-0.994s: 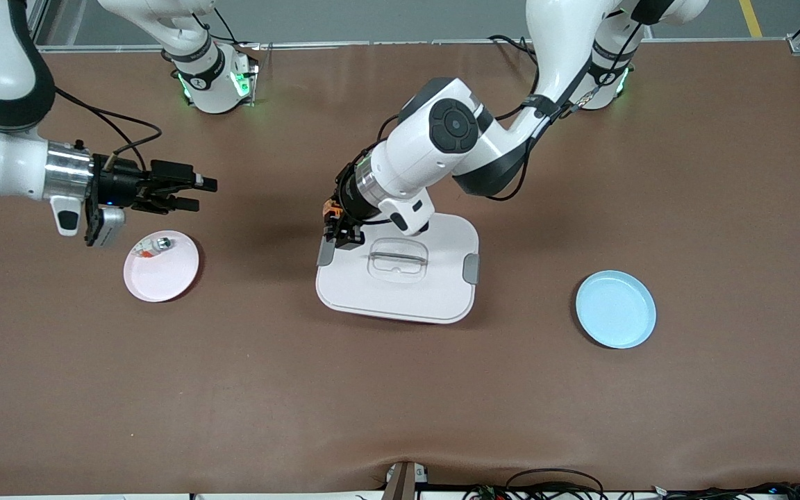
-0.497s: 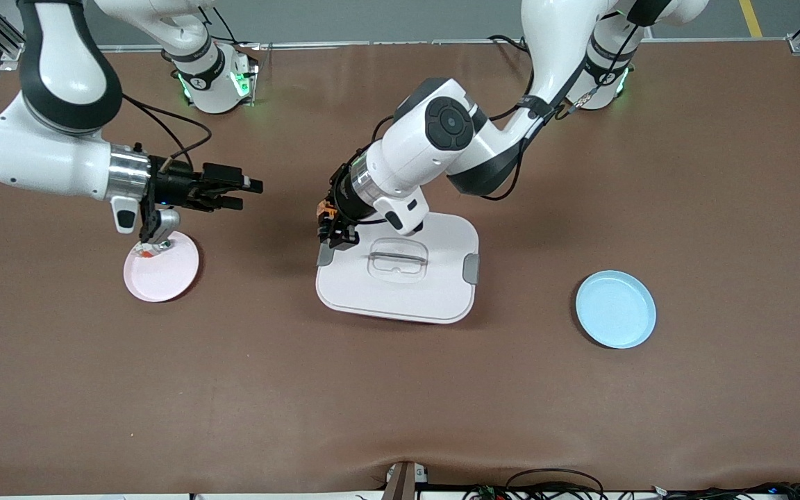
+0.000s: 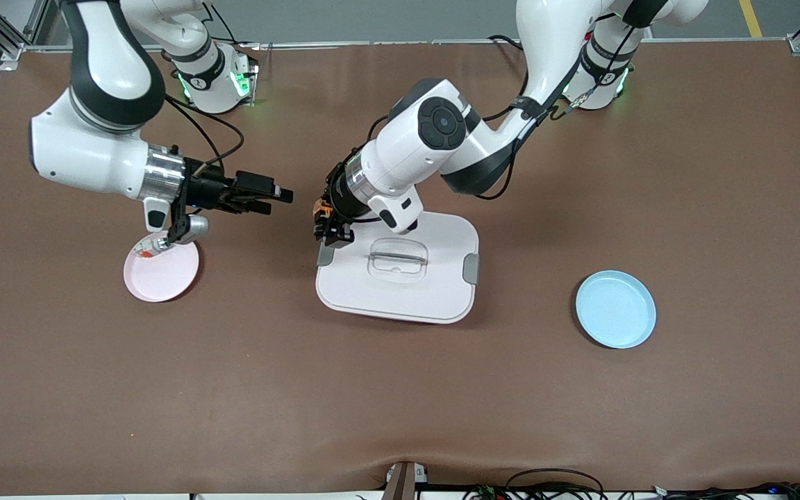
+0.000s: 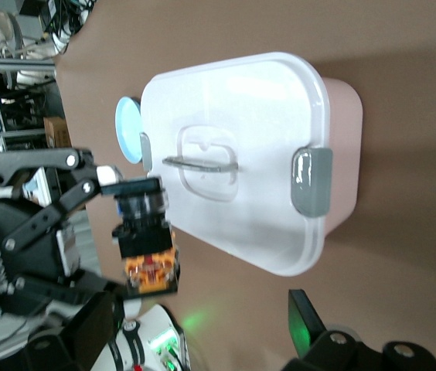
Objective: Transfer orange switch to right arm and place
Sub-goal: 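Reach the right gripper toward the switch held by the left gripper, then close the right gripper on the switch beside the left gripper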
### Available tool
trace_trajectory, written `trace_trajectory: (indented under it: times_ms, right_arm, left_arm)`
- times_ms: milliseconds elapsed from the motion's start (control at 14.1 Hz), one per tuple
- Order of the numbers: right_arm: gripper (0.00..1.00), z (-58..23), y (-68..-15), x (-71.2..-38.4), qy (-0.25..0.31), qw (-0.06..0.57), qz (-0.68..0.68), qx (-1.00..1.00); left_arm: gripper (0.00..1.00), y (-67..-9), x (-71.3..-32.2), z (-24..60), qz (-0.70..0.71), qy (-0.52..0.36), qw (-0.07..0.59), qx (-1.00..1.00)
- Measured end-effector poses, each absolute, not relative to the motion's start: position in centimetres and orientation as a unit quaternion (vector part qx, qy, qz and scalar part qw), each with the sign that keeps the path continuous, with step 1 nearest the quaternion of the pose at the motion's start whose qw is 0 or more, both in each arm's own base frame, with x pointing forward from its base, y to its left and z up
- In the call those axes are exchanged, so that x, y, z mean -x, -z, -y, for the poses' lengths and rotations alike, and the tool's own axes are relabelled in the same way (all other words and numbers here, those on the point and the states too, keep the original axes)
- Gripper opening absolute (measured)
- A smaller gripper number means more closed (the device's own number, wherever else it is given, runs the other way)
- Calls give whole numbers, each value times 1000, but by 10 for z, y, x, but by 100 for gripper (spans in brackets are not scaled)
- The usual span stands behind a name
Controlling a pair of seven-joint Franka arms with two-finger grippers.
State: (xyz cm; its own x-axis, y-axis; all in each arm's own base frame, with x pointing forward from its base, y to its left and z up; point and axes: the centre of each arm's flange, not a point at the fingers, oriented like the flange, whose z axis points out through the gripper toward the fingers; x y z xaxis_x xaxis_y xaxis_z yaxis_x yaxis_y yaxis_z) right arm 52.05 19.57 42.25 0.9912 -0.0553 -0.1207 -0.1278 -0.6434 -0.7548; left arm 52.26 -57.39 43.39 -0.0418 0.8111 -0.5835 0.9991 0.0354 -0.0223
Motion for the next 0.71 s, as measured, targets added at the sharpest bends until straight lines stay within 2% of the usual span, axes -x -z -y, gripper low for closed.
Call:
trace_trajectory:
  times_ms: [710]
  right_arm:
    - [100, -244, -412, -519, -29, 423, -61, 904]
  left_arm:
    - [73, -434, -522, 575, -687, 220, 213, -659]
